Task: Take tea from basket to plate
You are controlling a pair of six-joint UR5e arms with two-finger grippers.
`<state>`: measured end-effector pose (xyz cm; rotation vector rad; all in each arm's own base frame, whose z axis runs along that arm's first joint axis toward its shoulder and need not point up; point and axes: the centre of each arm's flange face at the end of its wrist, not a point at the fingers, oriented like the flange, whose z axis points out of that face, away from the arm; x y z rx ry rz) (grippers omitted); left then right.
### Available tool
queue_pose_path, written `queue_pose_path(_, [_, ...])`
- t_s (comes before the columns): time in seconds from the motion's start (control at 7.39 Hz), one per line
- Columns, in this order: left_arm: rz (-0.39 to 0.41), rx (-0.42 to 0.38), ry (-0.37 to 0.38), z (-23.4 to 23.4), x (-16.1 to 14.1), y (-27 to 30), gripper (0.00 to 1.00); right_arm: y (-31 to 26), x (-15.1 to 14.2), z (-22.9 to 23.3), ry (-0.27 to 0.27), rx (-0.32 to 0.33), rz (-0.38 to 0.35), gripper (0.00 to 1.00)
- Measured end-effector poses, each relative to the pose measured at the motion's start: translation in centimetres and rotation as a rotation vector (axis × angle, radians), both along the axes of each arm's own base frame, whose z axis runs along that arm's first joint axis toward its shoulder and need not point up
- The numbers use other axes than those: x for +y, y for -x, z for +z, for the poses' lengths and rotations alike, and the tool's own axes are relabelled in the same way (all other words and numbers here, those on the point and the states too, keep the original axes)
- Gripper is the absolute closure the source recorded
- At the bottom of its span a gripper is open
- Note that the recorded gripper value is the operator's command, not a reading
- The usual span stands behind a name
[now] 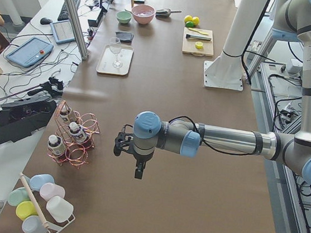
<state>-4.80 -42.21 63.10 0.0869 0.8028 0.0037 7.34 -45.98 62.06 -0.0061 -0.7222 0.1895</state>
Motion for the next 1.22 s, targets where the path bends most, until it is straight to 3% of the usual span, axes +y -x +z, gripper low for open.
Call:
queue_pose_path(0.81, [-0.036,0.005,-0.006,-1.8,-0.9,0.4,0.02,-0.1,-0.2,-0.5,-0.014,0.0,-0.003,0.0])
queue_pose_path(1.22, [-0.236,0.03,0.093,-4.3,-4.6,2.7,0.02,0.1,-0.5,-1.0,-0.024,-0.005,-0.004,0.01])
